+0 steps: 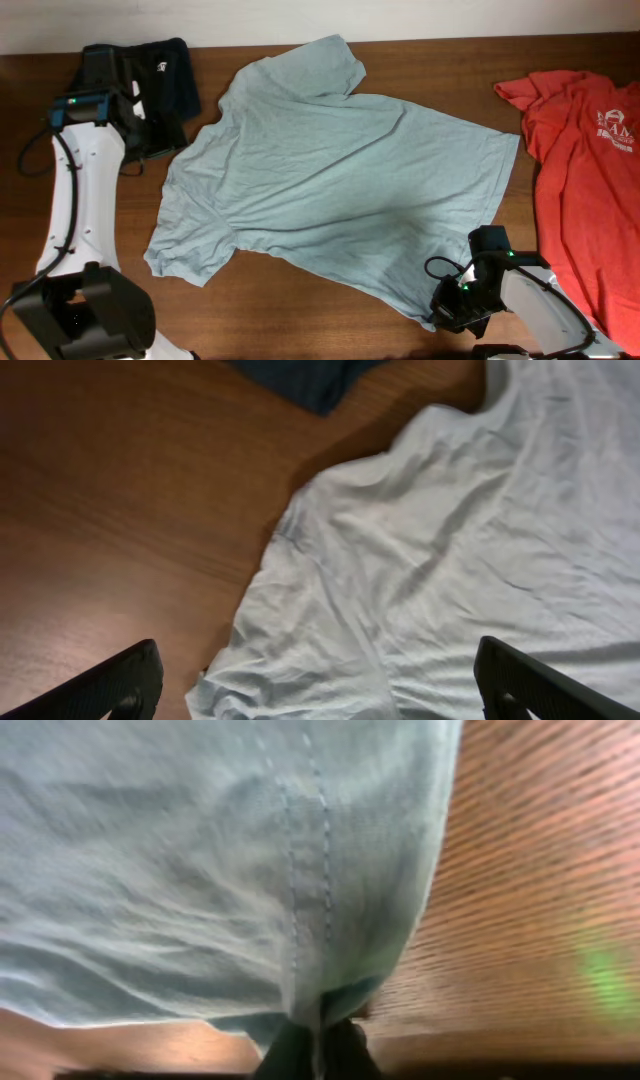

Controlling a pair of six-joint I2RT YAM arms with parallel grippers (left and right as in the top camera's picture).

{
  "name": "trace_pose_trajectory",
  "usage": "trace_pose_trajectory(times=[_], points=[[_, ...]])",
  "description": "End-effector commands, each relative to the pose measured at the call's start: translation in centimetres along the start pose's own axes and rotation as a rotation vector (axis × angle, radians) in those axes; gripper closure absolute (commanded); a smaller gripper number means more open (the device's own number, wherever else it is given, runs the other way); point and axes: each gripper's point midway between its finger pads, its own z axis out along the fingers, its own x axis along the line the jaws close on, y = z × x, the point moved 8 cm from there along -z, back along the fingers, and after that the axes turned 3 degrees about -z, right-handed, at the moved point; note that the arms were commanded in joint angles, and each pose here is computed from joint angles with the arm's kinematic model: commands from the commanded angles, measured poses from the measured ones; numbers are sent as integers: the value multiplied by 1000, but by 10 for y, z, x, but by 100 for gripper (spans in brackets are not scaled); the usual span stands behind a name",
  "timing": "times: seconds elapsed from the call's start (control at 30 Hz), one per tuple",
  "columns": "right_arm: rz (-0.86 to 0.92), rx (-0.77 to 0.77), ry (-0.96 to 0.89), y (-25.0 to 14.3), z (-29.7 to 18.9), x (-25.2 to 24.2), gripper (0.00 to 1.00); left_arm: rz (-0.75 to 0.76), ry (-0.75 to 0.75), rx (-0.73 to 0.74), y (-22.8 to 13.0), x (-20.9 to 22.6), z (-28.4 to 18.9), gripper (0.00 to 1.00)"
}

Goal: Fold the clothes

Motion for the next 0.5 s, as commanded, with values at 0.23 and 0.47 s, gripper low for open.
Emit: trace_pose_trajectory(times=[0.23,0.47], points=[[-44,-21,16,3,-2,4,96,-116,-64,155,-25,14,15,1],[-97,-30,20,5,-3,5,96,-110,-89,275,-46,15,19,1]])
